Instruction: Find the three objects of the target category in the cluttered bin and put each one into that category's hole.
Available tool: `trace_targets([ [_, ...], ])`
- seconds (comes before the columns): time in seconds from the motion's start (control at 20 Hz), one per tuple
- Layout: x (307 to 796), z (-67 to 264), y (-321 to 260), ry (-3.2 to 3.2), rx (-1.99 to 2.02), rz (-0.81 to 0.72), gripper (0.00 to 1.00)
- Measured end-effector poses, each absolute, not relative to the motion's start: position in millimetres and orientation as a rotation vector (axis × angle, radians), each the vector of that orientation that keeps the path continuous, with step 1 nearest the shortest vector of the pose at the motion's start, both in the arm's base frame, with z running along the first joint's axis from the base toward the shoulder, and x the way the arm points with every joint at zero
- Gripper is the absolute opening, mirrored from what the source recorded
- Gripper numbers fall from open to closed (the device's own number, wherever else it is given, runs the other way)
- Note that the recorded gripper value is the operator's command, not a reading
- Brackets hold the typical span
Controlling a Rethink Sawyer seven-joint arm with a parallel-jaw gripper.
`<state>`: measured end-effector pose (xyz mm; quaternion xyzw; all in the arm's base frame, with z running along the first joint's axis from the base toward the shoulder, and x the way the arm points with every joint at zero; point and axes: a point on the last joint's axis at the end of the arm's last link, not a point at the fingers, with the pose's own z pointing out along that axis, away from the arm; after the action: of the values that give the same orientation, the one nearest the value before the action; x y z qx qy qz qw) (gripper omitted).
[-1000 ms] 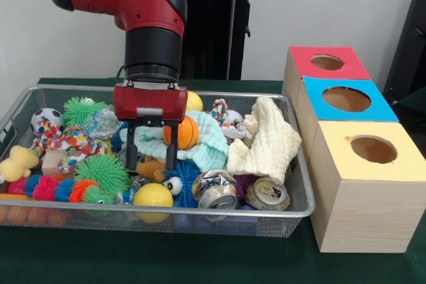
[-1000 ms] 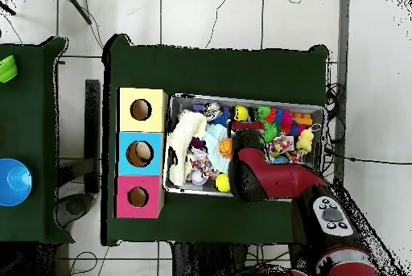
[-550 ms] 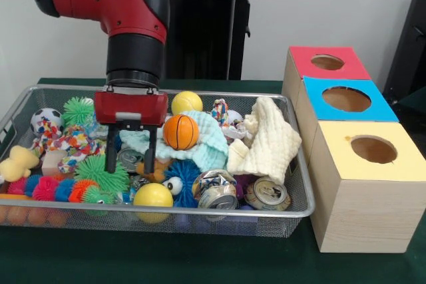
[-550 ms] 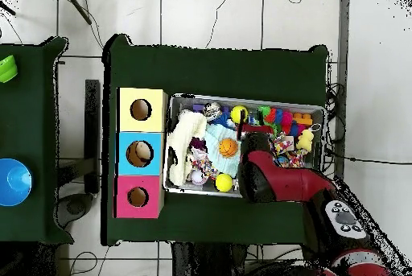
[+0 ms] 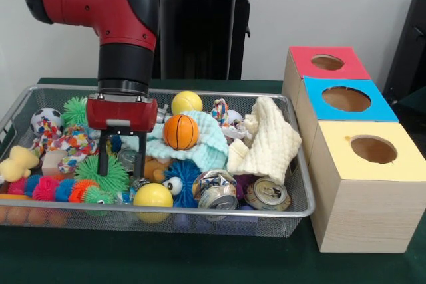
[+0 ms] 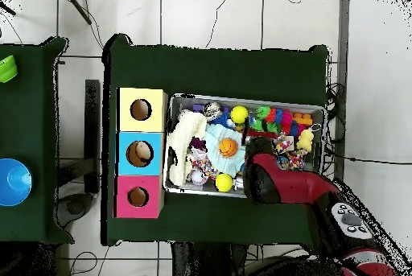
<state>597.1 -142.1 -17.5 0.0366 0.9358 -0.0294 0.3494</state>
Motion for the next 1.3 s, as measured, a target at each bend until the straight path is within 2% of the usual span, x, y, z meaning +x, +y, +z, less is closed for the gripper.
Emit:
trace_targets([
  [0.6, 612, -11, -99, 2.427, 0.048, -0.059, 1.00],
  [0.95, 611, -12, -100, 2.429, 0.059, -0.058, 1.00],
  [1.3, 597, -30, -115, 2.464, 0.109, -0.054, 1.00],
])
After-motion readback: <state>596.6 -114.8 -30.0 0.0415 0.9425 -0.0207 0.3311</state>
